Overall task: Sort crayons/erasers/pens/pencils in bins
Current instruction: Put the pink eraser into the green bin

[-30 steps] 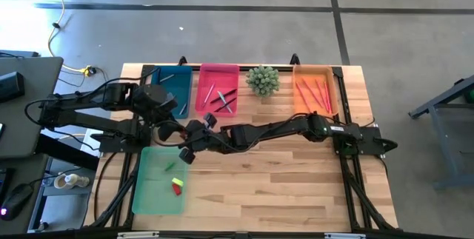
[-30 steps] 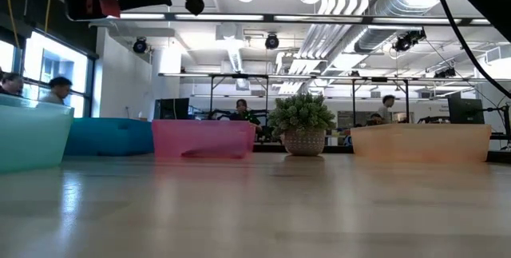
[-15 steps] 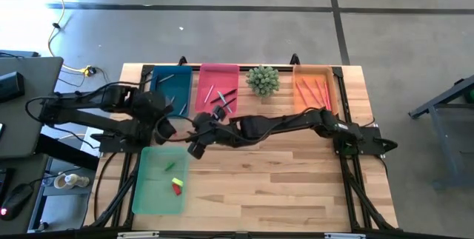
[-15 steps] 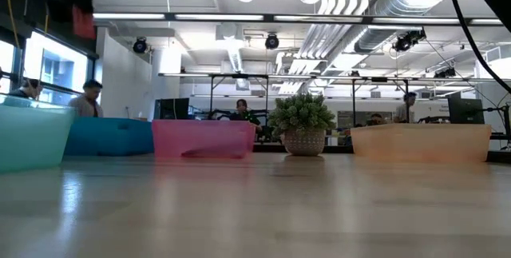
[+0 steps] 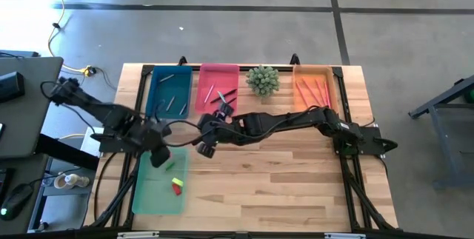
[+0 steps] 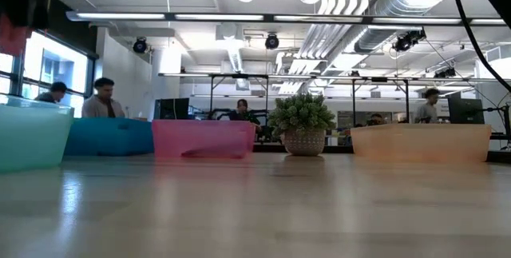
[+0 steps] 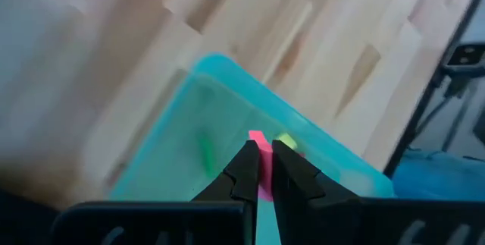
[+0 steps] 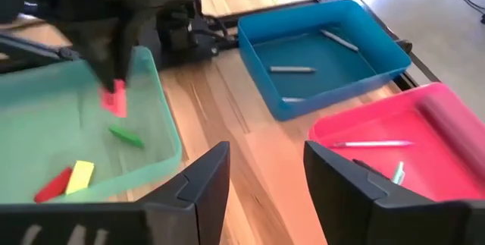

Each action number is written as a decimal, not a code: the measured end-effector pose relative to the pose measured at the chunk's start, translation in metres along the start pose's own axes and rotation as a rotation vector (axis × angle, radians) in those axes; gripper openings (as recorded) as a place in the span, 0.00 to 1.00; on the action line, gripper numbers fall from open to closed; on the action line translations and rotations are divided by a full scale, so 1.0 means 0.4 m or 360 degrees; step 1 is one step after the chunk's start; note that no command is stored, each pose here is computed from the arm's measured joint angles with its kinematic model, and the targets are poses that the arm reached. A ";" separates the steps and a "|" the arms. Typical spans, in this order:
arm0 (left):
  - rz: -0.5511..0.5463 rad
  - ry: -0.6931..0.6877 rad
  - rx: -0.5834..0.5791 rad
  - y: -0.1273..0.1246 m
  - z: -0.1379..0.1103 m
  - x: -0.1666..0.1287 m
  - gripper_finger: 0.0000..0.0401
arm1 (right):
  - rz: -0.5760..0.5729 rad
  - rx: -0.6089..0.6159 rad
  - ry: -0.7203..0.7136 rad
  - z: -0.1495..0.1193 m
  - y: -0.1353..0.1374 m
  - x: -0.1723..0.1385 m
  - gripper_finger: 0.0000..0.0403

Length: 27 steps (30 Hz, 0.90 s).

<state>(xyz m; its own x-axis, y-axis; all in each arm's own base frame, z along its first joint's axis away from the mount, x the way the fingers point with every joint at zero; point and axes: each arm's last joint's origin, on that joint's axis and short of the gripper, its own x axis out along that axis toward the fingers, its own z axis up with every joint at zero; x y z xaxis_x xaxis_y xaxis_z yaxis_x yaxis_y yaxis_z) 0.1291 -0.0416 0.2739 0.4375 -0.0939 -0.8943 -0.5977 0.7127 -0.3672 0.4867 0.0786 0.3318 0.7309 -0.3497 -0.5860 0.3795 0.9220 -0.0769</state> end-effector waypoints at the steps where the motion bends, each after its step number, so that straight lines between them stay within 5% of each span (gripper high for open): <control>1: -0.0019 0.0008 -0.0009 -0.004 -0.011 0.011 0.02 | -0.0004 -0.0006 0.0011 -0.002 -0.001 0.000 0.40; 9: -0.0083 -0.0012 -0.0139 -0.021 -0.070 0.076 0.02 | -0.0019 -0.0043 0.0076 -0.013 -0.003 0.000 0.38; 18: 0.0105 0.0084 -0.0160 -0.021 -0.124 0.145 0.02 | -0.0039 -0.0104 0.0165 -0.027 -0.009 -0.003 0.38; 27: 0.0196 0.0107 -0.0156 -0.043 -0.135 0.191 0.15 | -0.0068 -0.0170 0.0225 -0.032 -0.019 -0.016 0.38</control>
<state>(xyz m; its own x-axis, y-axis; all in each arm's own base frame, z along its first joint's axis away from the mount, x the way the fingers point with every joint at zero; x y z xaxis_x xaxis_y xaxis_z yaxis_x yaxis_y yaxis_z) 0.1365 -0.0986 0.1979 0.3128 -0.0585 -0.9480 -0.7081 0.6508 -0.2738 0.4719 0.0759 0.3259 0.6255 -0.3693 -0.6873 0.3409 0.9217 -0.1850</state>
